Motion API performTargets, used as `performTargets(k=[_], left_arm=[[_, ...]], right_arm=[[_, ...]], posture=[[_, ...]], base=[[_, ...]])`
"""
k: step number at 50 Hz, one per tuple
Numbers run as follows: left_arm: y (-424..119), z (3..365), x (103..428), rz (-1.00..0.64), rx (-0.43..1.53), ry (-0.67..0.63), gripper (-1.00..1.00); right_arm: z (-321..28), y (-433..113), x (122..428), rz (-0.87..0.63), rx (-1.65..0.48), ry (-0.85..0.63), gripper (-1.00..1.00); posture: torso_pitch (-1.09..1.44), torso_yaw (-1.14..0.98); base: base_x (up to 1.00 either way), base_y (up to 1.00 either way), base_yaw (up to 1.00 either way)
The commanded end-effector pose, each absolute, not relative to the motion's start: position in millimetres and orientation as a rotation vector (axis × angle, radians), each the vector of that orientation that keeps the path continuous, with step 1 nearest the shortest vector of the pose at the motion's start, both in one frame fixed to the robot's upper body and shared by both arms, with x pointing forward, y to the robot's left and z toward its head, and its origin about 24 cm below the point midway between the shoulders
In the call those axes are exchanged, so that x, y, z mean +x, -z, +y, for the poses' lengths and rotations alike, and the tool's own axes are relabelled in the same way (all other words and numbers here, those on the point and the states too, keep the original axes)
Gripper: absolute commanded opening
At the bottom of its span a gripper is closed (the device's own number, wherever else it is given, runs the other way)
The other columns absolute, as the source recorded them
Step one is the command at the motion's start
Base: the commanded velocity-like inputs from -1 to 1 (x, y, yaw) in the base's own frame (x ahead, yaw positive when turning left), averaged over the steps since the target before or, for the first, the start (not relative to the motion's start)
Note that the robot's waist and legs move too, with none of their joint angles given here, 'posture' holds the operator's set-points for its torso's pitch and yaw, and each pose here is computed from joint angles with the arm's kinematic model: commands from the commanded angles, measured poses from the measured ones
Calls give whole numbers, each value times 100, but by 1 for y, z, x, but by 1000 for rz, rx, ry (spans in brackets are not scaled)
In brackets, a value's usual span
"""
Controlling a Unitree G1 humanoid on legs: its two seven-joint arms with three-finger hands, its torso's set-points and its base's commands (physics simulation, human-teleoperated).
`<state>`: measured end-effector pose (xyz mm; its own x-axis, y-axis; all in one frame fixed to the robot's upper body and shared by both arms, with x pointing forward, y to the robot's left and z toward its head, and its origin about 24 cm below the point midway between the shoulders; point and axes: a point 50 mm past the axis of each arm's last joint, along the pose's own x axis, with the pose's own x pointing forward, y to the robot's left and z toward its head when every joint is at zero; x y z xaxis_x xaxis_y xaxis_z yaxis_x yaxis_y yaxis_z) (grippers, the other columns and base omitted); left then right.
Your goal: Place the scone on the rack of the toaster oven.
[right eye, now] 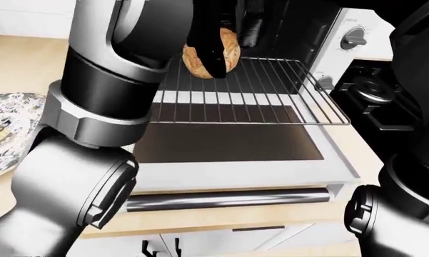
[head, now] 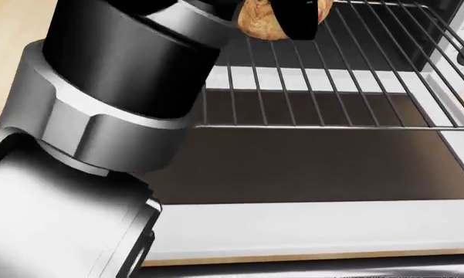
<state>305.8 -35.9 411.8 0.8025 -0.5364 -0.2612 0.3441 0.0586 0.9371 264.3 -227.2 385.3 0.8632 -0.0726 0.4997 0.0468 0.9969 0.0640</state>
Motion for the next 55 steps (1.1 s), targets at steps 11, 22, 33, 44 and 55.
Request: performTargets(k=[11,22,33,44,55], left_arm=[[-438,-29,302,-266,1322,536,100],[-468,4,301,-404,1108,392,100],[-473,39,228,-491,778,415,100],[-467,114,210,-530,546,224,100],[-470,189,181,-618,404,-29,100]], right_arm=[[-230,-398,255,-599,56,76,100],[-231,-397,256,-597,54,79,100],[-236,-403,252,-604,61,92,100],[-235,-404,251,-610,59,91,100],[-242,-411,247,-623,63,103,100]], posture=[[0,0],[0,0],[0,0],[0,0],[0,0]], base=[[0,0,0],[0,0,0],[0,0,0],[0,0,0],[0,0,0]])
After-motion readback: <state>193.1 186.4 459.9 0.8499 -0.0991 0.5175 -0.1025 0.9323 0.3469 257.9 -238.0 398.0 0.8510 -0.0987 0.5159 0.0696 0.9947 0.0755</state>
